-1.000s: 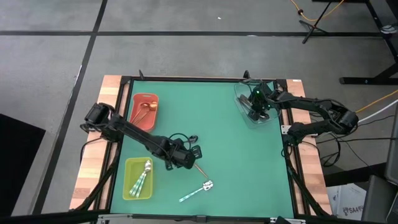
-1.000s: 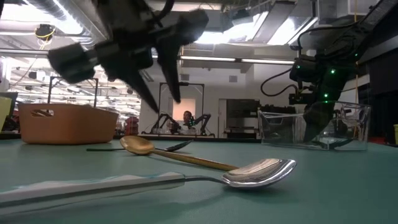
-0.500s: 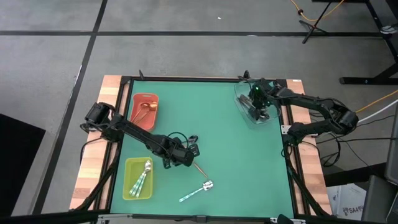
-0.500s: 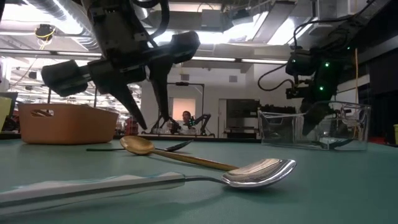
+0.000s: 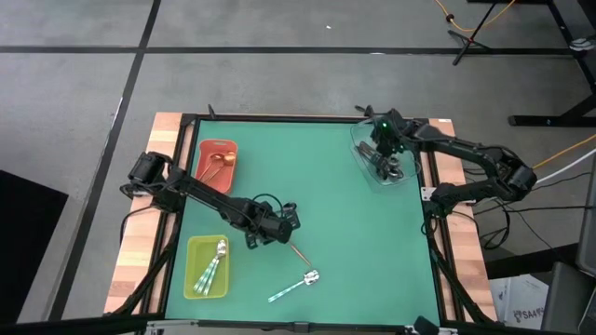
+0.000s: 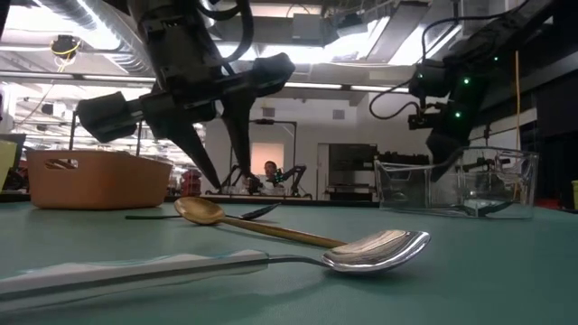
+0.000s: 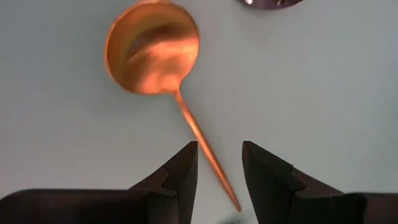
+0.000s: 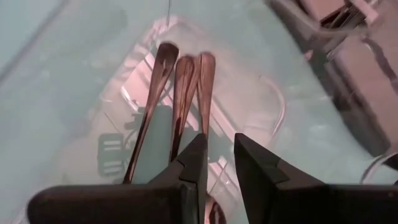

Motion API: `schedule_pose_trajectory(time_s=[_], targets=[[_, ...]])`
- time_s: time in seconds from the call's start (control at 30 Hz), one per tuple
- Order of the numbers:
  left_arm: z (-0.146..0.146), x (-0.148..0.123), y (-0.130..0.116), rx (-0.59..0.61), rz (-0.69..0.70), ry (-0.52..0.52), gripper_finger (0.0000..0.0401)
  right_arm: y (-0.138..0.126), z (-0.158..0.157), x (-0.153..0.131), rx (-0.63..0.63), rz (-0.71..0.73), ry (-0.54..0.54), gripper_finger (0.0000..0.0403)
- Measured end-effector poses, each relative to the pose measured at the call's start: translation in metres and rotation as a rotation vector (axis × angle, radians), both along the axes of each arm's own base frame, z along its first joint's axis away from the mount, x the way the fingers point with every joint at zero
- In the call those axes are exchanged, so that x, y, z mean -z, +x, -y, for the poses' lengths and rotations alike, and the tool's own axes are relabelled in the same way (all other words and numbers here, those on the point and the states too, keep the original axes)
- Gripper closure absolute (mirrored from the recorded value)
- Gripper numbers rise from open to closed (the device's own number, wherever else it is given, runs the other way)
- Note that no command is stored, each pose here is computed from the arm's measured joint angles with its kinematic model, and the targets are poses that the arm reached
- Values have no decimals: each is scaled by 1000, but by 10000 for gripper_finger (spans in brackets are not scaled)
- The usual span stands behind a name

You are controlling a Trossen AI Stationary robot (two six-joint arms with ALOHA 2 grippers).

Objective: Sort silverware by color (type)
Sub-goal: Put the gold spoon into the orange bin

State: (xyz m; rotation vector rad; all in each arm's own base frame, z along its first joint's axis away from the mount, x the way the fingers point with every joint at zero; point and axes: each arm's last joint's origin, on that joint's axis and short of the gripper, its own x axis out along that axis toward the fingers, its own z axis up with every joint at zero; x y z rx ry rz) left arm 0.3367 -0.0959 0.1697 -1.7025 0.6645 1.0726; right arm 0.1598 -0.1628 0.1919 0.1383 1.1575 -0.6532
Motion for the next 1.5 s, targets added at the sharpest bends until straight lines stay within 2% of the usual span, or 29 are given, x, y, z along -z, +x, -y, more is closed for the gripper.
schedule_pose_trajectory(time_s=[0.43, 0.63, 0.73, 1.17, 1.5], targets=[[-1, 32, 11, 1, -50, -27, 282, 8, 7, -20, -1, 50, -49, 333], [-5, 34, 14, 3, -59, -46, 283, 8, 7, -21, -7, 60, -44, 333], [-7, 34, 14, 40, -62, -36, 295, 8, 7, -21, -10, 64, -40, 333], [-8, 35, 12, 37, -85, -26, 380, 9, 7, -21, -13, 69, -35, 333], [-8, 36, 11, 86, -96, -2, 389, 9, 7, -21, -13, 69, -35, 333]])
